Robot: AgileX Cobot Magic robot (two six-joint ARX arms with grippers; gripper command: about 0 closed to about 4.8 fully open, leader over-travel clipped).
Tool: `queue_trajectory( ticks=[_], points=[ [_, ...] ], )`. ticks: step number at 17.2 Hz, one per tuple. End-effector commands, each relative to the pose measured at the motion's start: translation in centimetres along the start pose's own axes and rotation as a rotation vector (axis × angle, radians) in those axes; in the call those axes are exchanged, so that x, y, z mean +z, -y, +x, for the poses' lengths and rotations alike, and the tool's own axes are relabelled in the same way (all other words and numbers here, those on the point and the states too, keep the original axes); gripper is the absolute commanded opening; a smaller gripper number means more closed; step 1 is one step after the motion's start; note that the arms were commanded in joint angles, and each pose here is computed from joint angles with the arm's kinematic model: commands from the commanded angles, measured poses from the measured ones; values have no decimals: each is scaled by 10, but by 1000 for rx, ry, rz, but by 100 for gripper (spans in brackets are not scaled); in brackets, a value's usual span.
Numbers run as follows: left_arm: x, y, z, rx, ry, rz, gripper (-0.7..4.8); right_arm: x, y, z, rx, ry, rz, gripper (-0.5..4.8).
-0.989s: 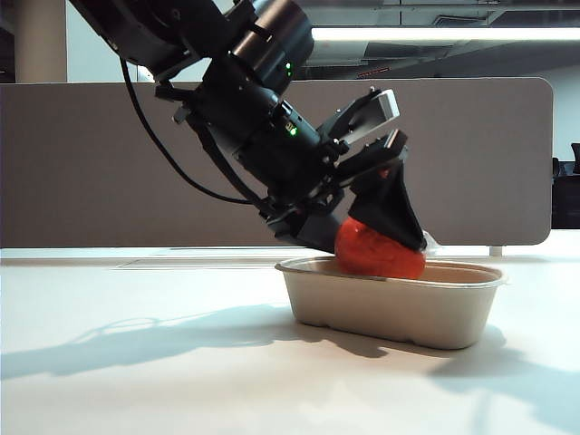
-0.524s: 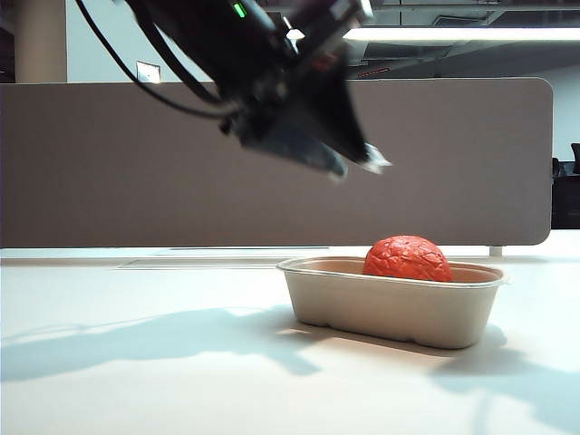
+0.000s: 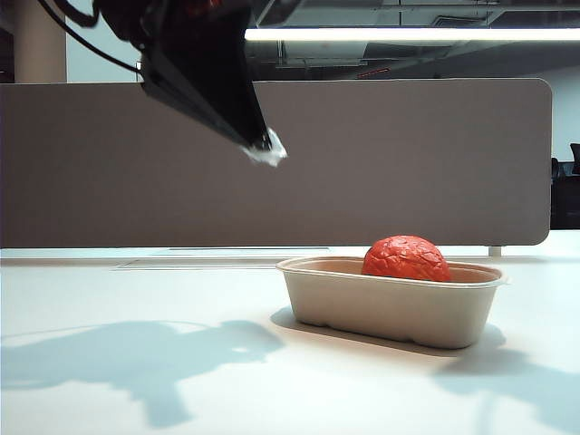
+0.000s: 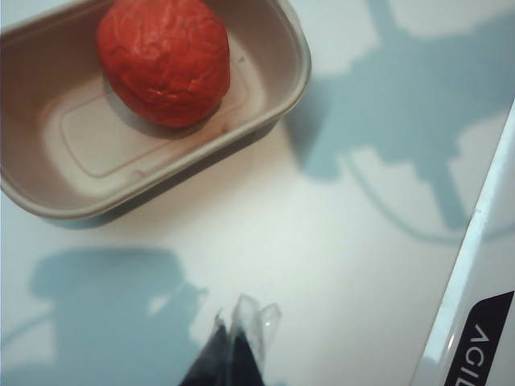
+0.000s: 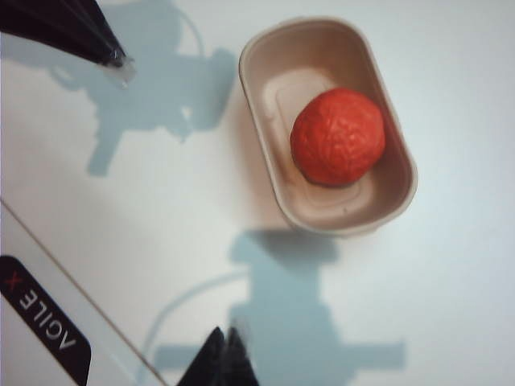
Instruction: Pick up the orange and place it into the paper lunchbox.
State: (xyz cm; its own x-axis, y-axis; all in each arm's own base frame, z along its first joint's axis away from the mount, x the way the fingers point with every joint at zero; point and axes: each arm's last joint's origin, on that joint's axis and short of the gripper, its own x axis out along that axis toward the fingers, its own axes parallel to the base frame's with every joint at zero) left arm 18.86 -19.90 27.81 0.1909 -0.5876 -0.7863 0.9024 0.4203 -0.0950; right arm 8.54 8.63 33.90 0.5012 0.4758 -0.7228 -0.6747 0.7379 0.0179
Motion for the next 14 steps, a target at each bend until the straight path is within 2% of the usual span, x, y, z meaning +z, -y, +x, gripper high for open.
queue_trajectory(
  ticks=[1, 2, 3, 9, 12, 13, 14],
  points=[
    [-27, 7, -29, 131, 122, -8, -6, -12, 0, 19, 10, 233, 3, -6],
    [-51, 5, -38, 186, 251, -84, -6, -22, 1, 32, -11, 325, 9, -6],
    [-70, 5, -46, 234, 368, -106, -6, -26, 3, 41, -66, 431, 26, -6],
    [-98, 7, -54, 298, 514, -120, -6, -35, 6, 67, -149, 578, 62, -4],
    [-109, 8, -52, 352, 593, -114, -6, -42, 8, 79, -226, 641, 97, 49],
    [-134, 9, -36, 405, 692, -187, -6, -46, 9, 83, -246, 621, 106, 58],
    [-138, 10, -34, 419, 702, -189, -7, -46, 9, 83, -246, 621, 107, 58]
  ],
)
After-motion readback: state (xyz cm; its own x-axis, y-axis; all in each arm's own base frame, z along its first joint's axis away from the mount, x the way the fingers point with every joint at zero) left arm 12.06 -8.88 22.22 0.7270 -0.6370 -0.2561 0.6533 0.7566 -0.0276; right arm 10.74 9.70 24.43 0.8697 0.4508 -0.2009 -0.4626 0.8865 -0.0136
